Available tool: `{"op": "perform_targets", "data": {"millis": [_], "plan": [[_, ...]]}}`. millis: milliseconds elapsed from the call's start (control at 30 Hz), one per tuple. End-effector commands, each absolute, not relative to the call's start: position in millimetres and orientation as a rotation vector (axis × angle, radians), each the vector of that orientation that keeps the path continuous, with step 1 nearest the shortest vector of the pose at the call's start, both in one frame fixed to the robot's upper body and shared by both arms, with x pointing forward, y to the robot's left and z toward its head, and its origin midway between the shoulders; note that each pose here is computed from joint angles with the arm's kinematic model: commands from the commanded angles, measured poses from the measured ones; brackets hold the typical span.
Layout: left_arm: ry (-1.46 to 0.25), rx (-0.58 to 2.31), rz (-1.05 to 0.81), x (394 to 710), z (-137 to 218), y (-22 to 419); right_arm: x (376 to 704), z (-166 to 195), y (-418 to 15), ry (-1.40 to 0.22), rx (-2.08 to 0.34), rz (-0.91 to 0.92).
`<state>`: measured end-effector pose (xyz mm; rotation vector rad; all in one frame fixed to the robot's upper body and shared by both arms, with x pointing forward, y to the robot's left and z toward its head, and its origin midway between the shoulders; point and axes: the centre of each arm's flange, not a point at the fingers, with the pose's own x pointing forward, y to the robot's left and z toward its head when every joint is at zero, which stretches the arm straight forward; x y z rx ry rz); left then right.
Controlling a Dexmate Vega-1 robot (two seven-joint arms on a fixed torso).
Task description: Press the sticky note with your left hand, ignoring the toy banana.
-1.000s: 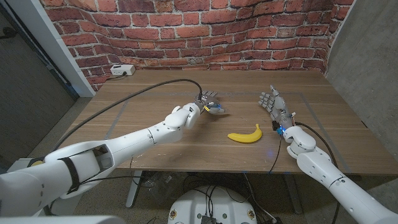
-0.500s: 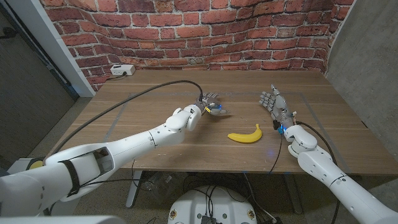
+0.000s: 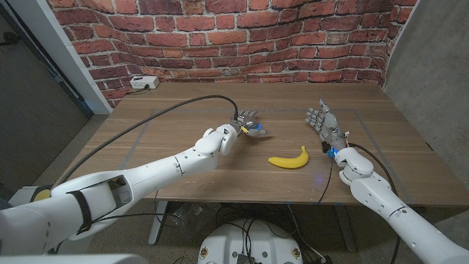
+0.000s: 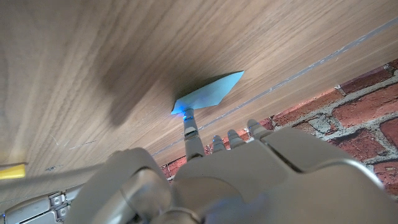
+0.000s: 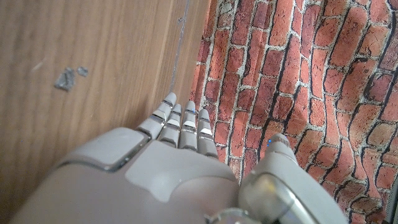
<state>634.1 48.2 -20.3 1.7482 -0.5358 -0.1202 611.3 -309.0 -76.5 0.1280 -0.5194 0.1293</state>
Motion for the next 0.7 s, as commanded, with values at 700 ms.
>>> {"op": "perform_targets", "data": {"millis": [700], "plan": [[-0.551,1.738,-0.129,612.1,-20.2,30.1,615.7,-75.4,-304.9,-0.522,0.137,0.151]]}}
